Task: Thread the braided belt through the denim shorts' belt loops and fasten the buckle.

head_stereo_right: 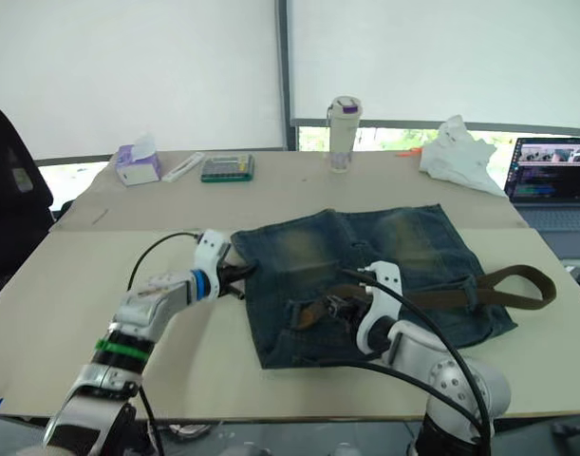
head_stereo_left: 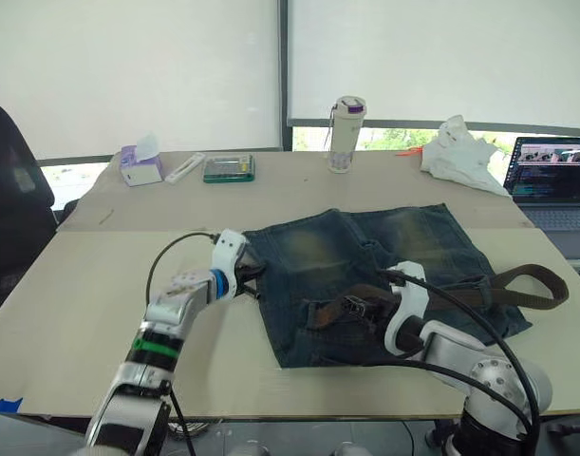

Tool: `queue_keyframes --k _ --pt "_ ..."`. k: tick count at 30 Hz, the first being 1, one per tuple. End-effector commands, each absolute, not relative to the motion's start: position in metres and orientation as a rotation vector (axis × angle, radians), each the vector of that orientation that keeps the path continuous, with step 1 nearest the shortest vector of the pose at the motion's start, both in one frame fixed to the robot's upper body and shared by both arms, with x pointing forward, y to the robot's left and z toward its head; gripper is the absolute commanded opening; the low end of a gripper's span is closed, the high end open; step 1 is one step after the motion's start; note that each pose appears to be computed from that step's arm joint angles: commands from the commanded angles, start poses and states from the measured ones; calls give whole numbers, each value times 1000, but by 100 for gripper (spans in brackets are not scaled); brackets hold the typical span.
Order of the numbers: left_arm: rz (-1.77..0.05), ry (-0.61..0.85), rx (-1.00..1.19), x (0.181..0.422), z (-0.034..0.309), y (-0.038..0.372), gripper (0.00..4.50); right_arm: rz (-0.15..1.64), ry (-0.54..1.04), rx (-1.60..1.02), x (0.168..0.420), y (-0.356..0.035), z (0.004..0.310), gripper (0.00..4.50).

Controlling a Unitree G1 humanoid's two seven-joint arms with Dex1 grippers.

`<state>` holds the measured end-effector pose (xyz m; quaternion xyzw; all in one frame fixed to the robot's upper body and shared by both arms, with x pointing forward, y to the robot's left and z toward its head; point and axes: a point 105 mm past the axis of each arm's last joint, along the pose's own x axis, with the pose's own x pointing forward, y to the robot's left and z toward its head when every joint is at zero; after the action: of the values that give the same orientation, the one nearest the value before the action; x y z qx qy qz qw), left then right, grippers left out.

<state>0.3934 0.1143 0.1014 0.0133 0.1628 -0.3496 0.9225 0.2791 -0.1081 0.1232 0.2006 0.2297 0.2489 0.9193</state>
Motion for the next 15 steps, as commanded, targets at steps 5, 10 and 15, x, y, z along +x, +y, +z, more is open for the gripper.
queue_keyframes --k 5,10,15 --pt "-989 276 -51 351 120 129 162 430 409 515 300 -106 126 0" --pt "-1225 334 -75 300 126 150 229 446 411 584 304 -96 123 0" --pt "-1270 345 -50 287 121 151 229 502 450 612 305 -77 116 0"
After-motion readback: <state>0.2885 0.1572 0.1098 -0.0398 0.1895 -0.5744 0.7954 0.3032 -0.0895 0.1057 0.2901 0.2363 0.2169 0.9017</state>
